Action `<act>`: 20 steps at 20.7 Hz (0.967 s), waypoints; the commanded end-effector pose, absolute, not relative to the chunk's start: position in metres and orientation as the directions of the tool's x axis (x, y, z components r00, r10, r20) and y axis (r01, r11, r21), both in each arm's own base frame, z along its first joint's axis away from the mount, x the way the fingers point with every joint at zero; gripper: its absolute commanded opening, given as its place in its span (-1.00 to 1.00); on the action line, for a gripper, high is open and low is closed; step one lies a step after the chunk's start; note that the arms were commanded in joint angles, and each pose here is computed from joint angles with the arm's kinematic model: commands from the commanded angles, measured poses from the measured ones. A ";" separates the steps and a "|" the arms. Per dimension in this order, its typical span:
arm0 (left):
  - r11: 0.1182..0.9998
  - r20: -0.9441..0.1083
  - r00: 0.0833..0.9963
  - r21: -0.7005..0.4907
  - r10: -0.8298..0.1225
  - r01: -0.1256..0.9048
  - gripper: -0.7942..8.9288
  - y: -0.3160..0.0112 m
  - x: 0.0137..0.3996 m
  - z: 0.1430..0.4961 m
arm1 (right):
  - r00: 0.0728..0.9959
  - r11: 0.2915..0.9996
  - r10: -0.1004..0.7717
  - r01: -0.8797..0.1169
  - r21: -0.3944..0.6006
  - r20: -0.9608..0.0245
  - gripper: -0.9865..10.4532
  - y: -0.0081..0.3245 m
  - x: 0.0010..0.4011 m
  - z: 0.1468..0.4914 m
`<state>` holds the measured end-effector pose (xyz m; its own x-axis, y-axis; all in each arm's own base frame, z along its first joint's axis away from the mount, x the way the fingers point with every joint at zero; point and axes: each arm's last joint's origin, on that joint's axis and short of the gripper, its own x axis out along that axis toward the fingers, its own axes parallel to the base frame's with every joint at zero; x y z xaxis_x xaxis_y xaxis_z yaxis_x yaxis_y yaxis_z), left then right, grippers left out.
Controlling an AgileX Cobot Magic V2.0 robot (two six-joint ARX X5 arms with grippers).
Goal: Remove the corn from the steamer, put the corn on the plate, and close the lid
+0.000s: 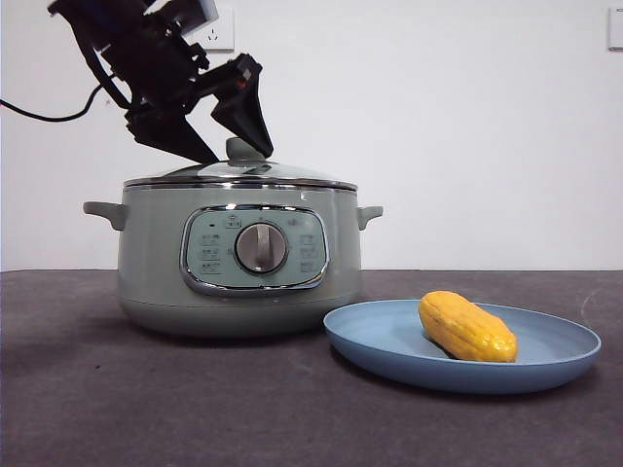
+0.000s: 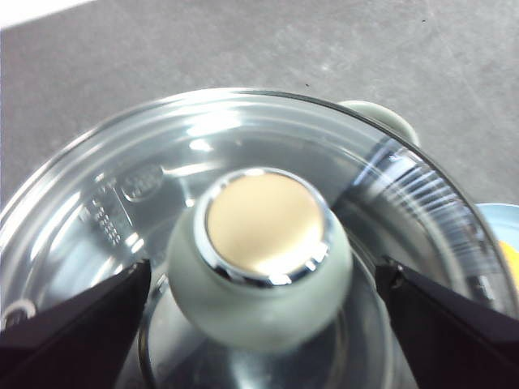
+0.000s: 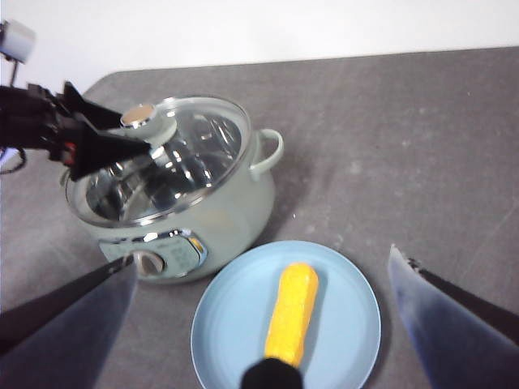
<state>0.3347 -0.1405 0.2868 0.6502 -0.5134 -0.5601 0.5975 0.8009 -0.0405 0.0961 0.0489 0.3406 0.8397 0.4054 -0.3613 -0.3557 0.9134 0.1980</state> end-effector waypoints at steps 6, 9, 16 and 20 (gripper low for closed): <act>0.805 -0.498 0.687 -0.041 -0.530 0.592 0.13 -0.129 0.306 0.325 | 0.833 0.911 0.411 -0.363 0.195 -0.370 0.16 0.049 0.095 0.340; 0.810 -0.509 0.679 -0.064 -0.529 0.583 0.13 -0.122 0.287 0.339 | 0.809 0.889 0.457 -0.406 0.211 -0.370 0.16 0.050 0.095 0.340; 0.746 -0.570 0.555 -0.165 -0.606 0.645 0.12 -0.102 0.227 0.365 | 0.724 0.830 0.556 -0.507 0.231 -0.409 0.16 0.053 0.091 0.336; 0.712 -0.594 0.481 -0.237 -0.645 0.662 0.12 -0.090 0.192 0.375 | 0.672 0.806 0.587 -0.538 0.247 -0.452 0.16 0.053 0.089 0.331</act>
